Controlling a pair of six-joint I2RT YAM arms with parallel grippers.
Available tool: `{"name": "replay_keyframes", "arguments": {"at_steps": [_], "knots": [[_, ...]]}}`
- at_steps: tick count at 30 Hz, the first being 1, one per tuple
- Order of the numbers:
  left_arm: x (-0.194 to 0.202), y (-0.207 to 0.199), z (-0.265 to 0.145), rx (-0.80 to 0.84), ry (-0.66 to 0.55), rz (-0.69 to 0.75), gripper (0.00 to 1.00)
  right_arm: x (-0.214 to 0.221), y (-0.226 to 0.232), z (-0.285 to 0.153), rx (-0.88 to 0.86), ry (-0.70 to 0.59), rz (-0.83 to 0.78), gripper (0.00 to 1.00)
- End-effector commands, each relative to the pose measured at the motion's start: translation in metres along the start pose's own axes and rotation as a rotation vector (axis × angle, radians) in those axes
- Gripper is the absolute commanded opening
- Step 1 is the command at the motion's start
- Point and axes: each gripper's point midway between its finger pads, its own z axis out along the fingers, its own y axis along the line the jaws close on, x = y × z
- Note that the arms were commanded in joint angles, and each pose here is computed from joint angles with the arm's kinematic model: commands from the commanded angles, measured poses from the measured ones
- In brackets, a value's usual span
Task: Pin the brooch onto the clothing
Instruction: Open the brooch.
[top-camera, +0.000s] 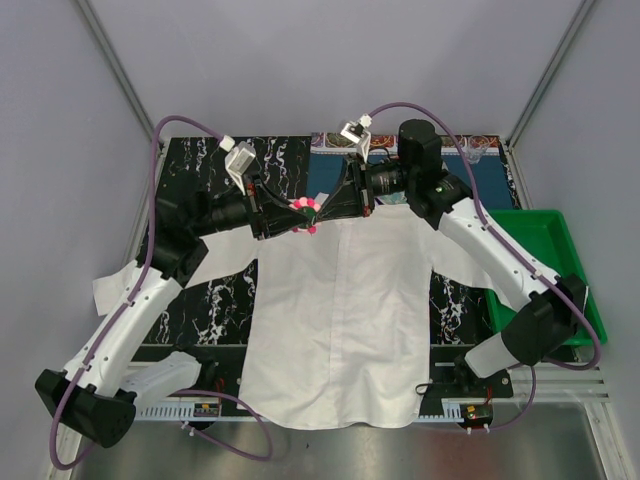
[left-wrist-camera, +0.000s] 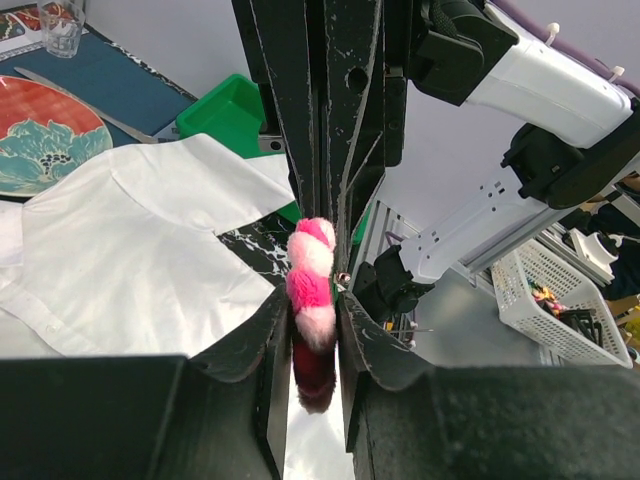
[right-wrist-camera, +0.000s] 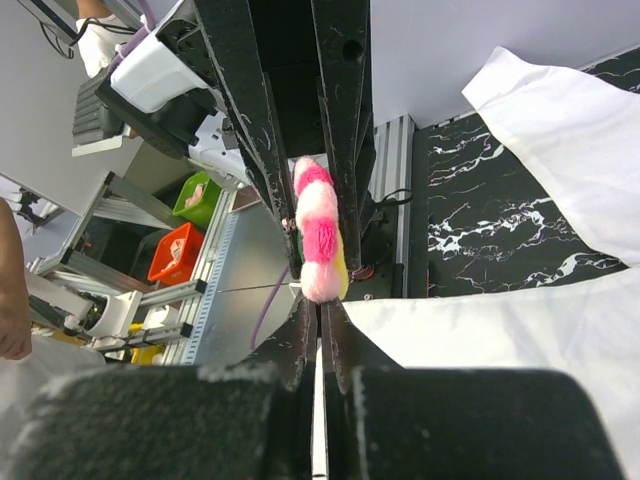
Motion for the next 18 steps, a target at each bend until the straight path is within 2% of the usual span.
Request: {"name": "replay_keyframes", "arguments": {"at_steps": [1, 3, 6, 7, 13, 15, 18], "knots": [[-0.007, -0.003, 0.004, 0.022, -0.020, 0.018, 0.22, -0.013, 0.013, 0.006, -0.043, -0.002, -0.060, 0.00], [-0.004, 0.000, 0.006, 0.017, -0.015, 0.005, 0.20, -0.014, 0.010, 0.007, -0.036, -0.005, -0.056, 0.00], [0.001, 0.002, 0.006, 0.016, -0.006, -0.005, 0.22, -0.016, 0.009, 0.008, -0.028, -0.012, -0.052, 0.00], [0.004, 0.005, 0.006, 0.012, -0.001, -0.011, 0.27, -0.017, 0.010, 0.008, -0.030, -0.011, -0.054, 0.00], [0.013, 0.004, 0.004, 0.023, 0.015, -0.007, 0.34, -0.020, 0.005, 0.006, -0.013, -0.022, -0.047, 0.00], [0.013, 0.003, 0.002, 0.021, 0.012, -0.002, 0.30, -0.021, 0.005, 0.007, -0.012, -0.023, -0.047, 0.00], [0.014, 0.005, 0.002, 0.009, 0.004, -0.003, 0.13, -0.022, 0.005, 0.006, -0.016, -0.022, -0.052, 0.00]]}}
